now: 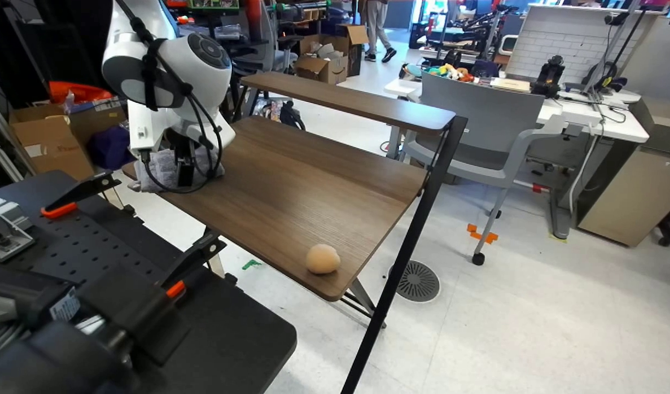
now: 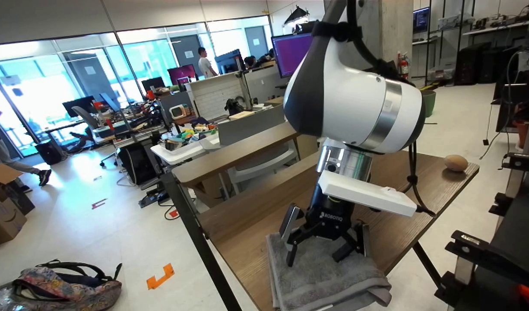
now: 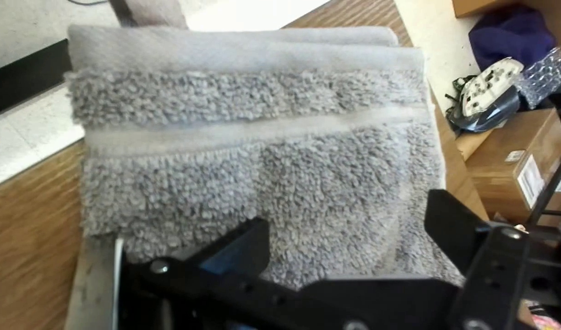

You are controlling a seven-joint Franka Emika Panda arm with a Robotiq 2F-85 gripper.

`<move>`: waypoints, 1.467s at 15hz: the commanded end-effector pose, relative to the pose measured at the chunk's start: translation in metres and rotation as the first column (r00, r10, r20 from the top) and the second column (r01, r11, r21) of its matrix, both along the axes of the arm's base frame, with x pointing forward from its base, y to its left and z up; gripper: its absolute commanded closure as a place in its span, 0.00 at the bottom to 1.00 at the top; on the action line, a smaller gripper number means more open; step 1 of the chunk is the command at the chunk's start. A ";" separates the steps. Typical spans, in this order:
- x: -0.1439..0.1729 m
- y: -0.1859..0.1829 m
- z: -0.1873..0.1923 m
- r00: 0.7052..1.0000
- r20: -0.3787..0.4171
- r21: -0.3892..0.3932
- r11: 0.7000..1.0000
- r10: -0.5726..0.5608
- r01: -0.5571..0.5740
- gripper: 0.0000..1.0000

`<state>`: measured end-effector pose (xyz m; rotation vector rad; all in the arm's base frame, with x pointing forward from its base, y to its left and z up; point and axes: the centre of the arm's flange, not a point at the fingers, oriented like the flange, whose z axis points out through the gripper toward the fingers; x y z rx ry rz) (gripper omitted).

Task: Move the brown object forward then use the towel to wipe the table

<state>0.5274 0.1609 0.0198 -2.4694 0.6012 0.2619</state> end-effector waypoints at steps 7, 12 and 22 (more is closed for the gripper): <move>0.031 -0.174 -0.024 0.959 -0.031 -0.249 0.932 -0.281 0.265 0.00; 0.054 -0.190 0.026 0.951 0.062 -0.191 0.932 -0.303 0.309 0.00; 0.088 -0.172 0.141 0.923 0.203 0.021 0.944 -0.326 0.329 0.00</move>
